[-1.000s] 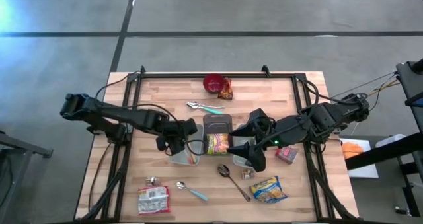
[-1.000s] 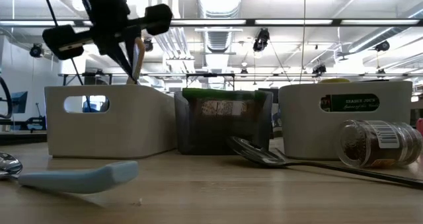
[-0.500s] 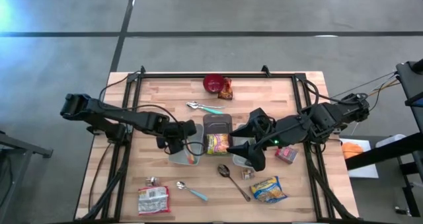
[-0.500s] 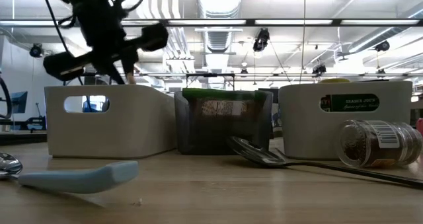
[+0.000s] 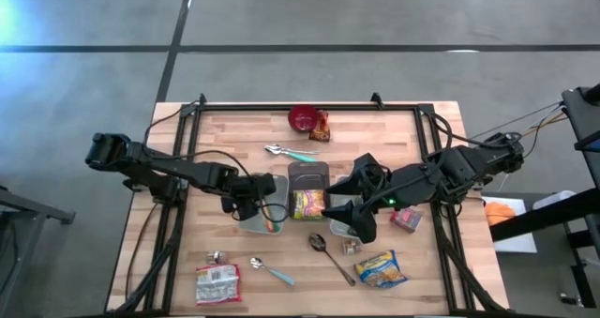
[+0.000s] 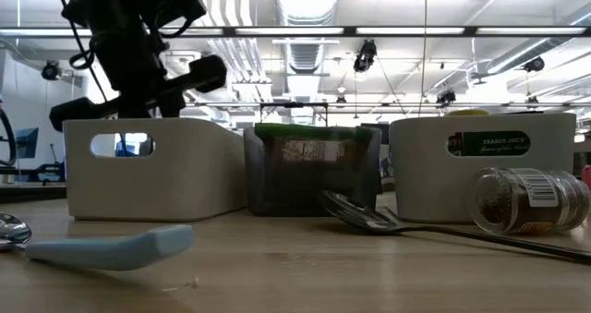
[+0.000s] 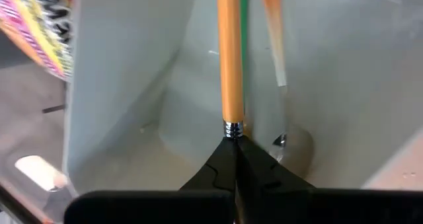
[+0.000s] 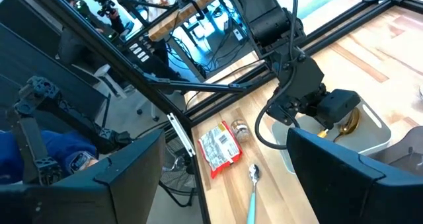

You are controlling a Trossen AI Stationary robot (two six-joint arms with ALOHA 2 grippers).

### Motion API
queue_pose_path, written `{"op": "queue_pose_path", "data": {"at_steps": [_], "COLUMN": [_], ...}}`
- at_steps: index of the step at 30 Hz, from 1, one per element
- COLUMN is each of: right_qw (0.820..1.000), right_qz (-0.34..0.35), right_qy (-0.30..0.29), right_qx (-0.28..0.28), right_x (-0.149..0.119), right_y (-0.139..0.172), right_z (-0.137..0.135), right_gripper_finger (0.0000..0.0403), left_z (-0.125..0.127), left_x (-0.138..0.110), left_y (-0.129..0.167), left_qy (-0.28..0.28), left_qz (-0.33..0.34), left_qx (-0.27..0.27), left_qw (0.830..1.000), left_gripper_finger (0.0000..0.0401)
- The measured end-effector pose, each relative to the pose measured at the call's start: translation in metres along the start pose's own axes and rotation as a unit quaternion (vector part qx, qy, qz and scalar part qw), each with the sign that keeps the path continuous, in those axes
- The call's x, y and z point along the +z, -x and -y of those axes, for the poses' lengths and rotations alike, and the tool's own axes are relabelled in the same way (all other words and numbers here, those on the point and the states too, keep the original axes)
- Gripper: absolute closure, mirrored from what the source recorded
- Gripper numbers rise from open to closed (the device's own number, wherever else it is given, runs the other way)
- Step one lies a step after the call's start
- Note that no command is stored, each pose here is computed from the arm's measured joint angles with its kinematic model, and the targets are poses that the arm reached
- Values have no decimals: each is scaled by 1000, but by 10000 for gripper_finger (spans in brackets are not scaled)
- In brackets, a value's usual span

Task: Pick & Place Food Item
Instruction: Put the yellow spoon into the left gray bin

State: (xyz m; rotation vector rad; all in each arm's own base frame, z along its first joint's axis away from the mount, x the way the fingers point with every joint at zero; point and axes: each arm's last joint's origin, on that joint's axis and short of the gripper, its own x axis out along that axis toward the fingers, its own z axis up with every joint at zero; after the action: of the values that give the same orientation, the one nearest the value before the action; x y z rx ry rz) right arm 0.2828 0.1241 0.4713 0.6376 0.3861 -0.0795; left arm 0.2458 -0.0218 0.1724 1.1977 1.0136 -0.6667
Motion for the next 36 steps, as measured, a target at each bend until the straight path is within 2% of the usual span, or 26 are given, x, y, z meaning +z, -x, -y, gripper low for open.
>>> {"op": "queue_pose_path", "data": {"at_steps": [19, 27, 36], "right_qw": [1000, 1000, 1000], "right_qz": [-2, 0, -1], "right_qy": [-5, -10, -9], "right_qx": [-3, 0, 1], "right_x": [-2, -2, -2], "right_y": [-5, -5, -5], "right_z": [-1, -1, -1], "right_gripper_finger": [90, 90, 90], "left_z": [4, 8, 3], "left_x": [0, 1, 3], "left_y": [-5, -24, -28], "left_qy": [5, 1, 11], "left_qz": [12, -4, -3], "left_qx": [4, -30, -8], "left_qw": [1000, 1000, 1000], "left_gripper_finger": [401, 401, 401]}}
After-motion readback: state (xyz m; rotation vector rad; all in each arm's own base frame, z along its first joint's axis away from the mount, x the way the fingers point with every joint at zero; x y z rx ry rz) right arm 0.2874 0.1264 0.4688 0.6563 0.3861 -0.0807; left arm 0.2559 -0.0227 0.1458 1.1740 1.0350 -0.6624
